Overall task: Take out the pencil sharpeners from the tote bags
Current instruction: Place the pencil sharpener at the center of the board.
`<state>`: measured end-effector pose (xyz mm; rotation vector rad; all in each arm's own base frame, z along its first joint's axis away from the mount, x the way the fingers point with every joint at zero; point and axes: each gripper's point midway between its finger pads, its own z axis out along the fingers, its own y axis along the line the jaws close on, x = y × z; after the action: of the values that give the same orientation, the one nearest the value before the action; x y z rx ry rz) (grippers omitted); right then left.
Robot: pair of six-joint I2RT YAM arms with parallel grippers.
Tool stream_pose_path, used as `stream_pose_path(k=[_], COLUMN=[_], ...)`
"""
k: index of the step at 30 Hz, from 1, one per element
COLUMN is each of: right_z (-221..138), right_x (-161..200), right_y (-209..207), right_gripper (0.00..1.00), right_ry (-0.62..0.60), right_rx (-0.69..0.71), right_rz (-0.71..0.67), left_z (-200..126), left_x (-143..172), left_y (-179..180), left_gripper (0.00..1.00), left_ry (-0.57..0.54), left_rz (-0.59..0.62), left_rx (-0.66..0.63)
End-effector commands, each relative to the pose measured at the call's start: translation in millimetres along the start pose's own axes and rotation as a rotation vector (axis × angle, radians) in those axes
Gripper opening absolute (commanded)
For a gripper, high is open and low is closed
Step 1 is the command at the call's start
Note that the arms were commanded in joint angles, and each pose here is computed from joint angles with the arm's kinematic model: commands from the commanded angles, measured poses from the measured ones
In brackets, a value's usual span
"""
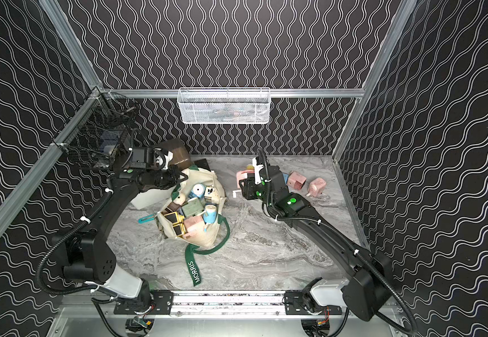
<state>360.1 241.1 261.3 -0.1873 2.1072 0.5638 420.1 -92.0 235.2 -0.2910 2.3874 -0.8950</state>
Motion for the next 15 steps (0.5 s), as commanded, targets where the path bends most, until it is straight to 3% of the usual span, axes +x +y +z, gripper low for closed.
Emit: stream_pose_path(k=[1, 15], right_z=[21.1, 119.3], right_x=[10.1, 66.0], right_y=[-17.7, -62.9], right_gripper=[0.45, 0.44], right_ry=[0.025, 0.263], right_rx=[0.08, 0.268], right_rz=[0.051, 0.056], left_z=[-3.4, -4.5], left_x=[2.7, 2.4], left_y=[-2.4, -2.9], left_gripper=[0.0, 0.0], left_ry=[0.007, 0.004], left_rz=[0.008, 0.01], left_rx=[0.005, 0.004])
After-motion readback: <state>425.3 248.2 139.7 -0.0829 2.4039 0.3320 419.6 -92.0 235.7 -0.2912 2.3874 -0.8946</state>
